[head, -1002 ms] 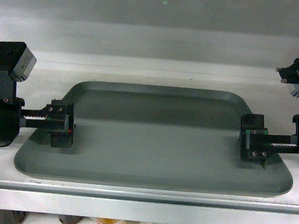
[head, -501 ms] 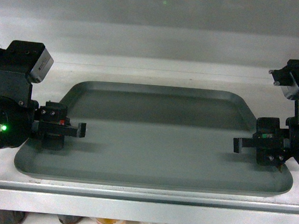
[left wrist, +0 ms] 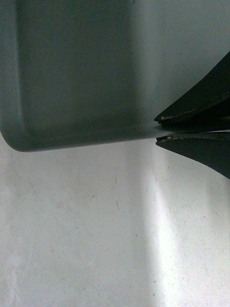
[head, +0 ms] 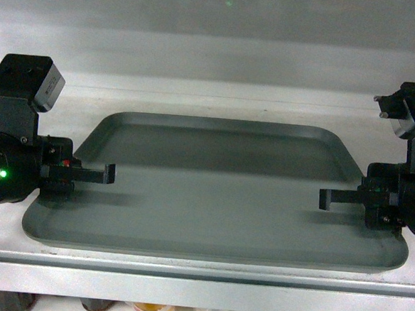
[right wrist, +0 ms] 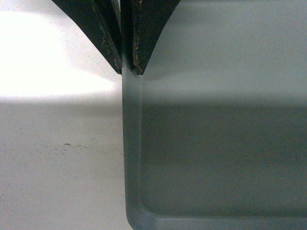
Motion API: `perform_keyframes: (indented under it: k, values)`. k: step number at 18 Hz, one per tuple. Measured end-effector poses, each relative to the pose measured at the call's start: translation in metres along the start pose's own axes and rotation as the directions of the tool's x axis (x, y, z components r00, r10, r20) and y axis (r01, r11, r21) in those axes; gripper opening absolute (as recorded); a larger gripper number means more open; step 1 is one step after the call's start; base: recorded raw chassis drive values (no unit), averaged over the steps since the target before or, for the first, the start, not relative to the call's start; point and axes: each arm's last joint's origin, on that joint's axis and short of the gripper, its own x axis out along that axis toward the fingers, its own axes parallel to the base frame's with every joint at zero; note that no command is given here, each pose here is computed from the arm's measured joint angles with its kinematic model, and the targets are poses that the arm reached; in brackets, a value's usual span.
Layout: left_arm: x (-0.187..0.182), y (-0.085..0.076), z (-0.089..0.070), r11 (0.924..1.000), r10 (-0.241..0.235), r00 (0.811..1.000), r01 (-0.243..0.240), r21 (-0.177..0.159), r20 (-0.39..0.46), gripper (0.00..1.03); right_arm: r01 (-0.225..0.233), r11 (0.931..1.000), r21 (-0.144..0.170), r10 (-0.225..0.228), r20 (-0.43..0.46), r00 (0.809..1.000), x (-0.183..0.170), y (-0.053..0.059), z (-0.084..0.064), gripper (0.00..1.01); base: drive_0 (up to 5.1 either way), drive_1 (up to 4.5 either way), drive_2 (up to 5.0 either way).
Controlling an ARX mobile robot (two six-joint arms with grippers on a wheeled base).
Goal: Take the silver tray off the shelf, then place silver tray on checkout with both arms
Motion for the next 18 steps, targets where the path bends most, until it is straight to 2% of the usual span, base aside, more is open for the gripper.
perform_keyframes:
  k: [7,12,17,18]
  values:
    - [-0.008,-0.003,0.005,1.0,0.002,1.0,-0.002,0.009,-0.01,0.04,0.001,1.0,0.0,-0.001,0.017,1.0,-0.01,0.0,0.005,0.03,0.0,0.0,0.0]
    - [-0.028,-0.006,0.03,1.0,-0.002,0.997,0.002,0.003,0.076,0.04,-0.006,0.9998,0.02,0.004,0.106,0.994,-0.033,-0.003,0.027,0.03,0.0,0.0,0.0]
    - [-0.044,-0.005,0.046,1.0,-0.001,0.992,0.0,0.003,0.128,0.04,-0.009,0.9996,0.025,0.006,0.142,0.99,-0.045,-0.003,0.036,0.03,0.0,0.0,0.0]
    - [-0.044,-0.006,0.048,1.0,0.0,0.993,-0.001,0.009,0.119,0.04,-0.005,0.9998,0.019,0.003,0.122,0.993,-0.045,-0.003,0.037,0.03,0.0,0.0,0.0]
